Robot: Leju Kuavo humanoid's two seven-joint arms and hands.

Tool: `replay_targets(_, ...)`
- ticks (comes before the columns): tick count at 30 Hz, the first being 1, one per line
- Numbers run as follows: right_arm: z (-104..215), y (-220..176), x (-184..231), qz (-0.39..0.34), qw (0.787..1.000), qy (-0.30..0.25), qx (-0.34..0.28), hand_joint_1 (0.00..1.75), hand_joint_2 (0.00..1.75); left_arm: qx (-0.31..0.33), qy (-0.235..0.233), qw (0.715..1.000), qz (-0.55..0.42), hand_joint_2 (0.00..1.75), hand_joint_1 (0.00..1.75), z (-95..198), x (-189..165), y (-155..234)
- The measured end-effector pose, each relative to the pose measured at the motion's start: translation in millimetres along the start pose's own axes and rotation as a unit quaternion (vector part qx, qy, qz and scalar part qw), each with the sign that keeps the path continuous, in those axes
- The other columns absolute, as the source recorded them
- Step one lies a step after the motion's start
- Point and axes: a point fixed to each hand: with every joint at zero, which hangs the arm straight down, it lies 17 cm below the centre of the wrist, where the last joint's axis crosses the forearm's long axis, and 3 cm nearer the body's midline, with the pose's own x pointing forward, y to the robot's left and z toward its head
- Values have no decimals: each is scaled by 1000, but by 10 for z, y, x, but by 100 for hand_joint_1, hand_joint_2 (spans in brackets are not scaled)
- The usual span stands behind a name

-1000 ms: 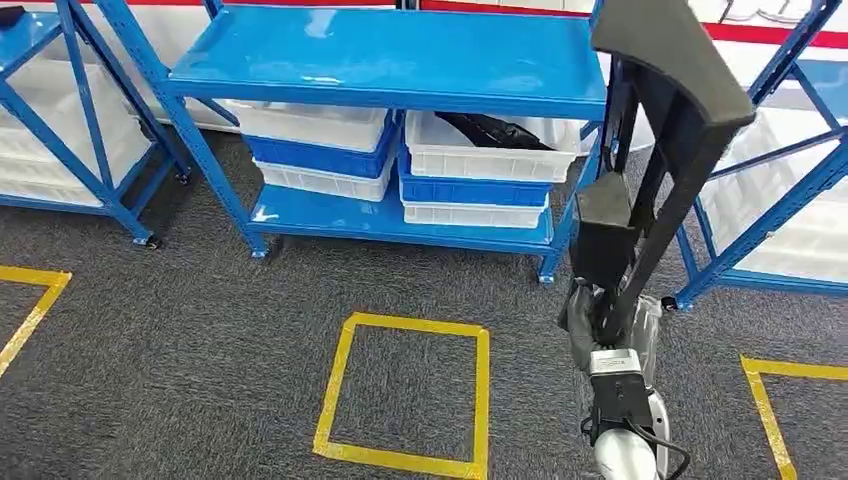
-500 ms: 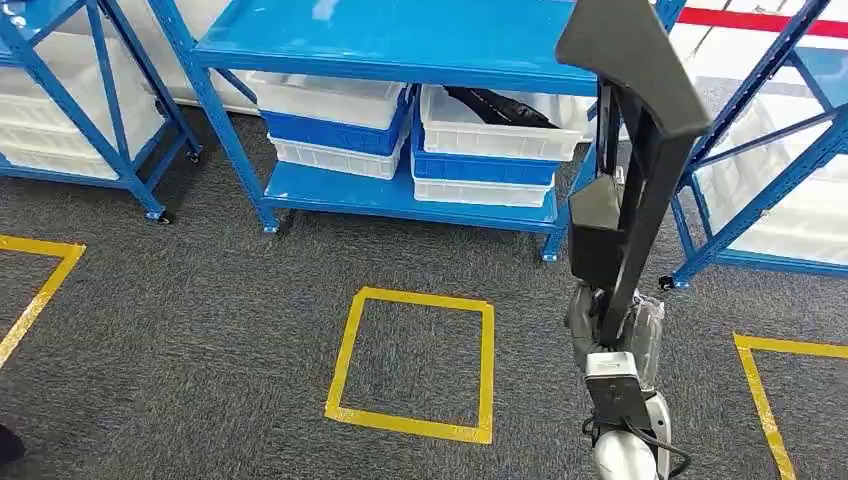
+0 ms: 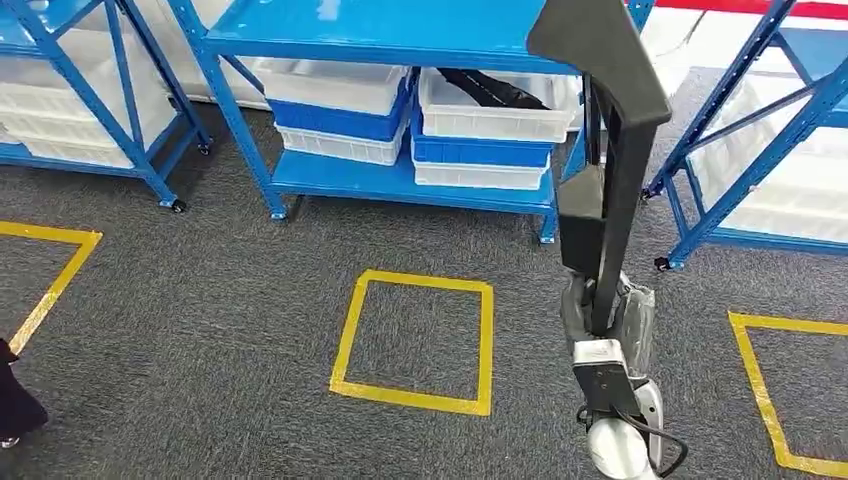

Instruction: Take the parts from the cabinet and place them on the table.

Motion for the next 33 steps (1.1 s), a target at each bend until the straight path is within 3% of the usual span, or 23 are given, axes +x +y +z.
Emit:
replay_targets(16,-9,36,7,8,1000,5,2,175,175,0,1,1000,3,0,0,1,-3,0)
replay_targets(22,83,72,-61,-1,1000,21,8,175,175,13,26,1000,-8,0,0,12,-139,69)
replay_targets(33,113,96,-86,21,999,22,14,175,175,8,10,1000,-7,0,0,3,-85,79)
